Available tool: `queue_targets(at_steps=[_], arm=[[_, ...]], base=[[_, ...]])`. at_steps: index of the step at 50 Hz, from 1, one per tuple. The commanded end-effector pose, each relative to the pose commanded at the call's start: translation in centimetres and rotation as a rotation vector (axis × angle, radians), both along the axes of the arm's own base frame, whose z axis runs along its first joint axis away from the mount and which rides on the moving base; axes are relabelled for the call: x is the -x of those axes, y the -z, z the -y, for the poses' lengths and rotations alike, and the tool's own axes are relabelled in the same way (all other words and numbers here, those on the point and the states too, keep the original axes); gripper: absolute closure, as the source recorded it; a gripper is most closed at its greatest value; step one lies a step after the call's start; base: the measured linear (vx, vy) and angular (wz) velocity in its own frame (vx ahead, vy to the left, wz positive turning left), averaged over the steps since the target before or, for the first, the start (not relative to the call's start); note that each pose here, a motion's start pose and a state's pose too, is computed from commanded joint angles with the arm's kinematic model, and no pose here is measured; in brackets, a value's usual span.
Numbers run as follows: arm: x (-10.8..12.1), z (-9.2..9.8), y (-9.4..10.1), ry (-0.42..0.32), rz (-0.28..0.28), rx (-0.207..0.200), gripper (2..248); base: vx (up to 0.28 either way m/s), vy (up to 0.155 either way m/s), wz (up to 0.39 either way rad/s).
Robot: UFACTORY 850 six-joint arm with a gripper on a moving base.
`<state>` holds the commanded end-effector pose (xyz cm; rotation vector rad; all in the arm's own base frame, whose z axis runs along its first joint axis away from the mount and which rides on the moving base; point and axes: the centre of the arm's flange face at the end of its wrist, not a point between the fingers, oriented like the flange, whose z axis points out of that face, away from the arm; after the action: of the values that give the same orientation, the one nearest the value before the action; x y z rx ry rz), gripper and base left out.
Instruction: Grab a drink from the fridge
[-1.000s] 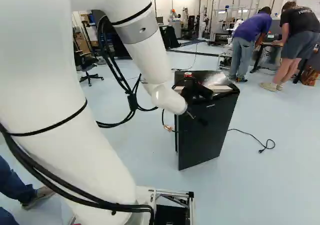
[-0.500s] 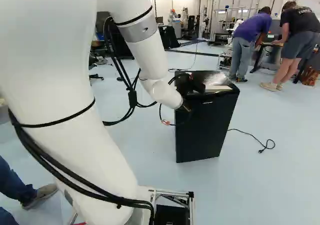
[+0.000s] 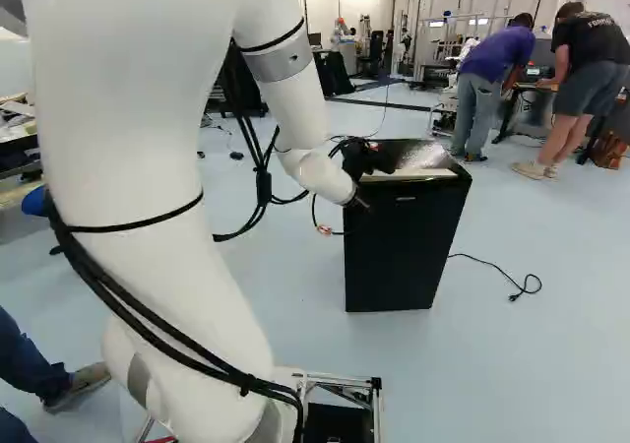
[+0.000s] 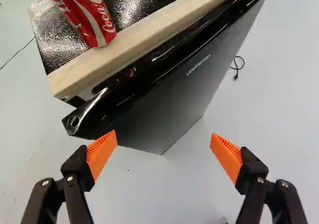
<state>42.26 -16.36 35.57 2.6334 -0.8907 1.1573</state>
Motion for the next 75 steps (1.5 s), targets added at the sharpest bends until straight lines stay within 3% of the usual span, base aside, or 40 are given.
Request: queue_targets(at_steps=[20,30,57,75], arm=[[-3.7,-0.1,0.2,-0.028,0.014,0.005,3],[-4.2,-0.1,0.2,-0.031,0.016,0.006,3],[0.3,-1.3,0.0,-0.024,0.002,0.002,3],[3.1,-2.4,-0.8,-0.023,0.079,0.057,3]], base=[[0.000,0.000,0.000],[0.000,0.000,0.000],[0.000,0.000,0.000],[0.000,0.000,0.000]])
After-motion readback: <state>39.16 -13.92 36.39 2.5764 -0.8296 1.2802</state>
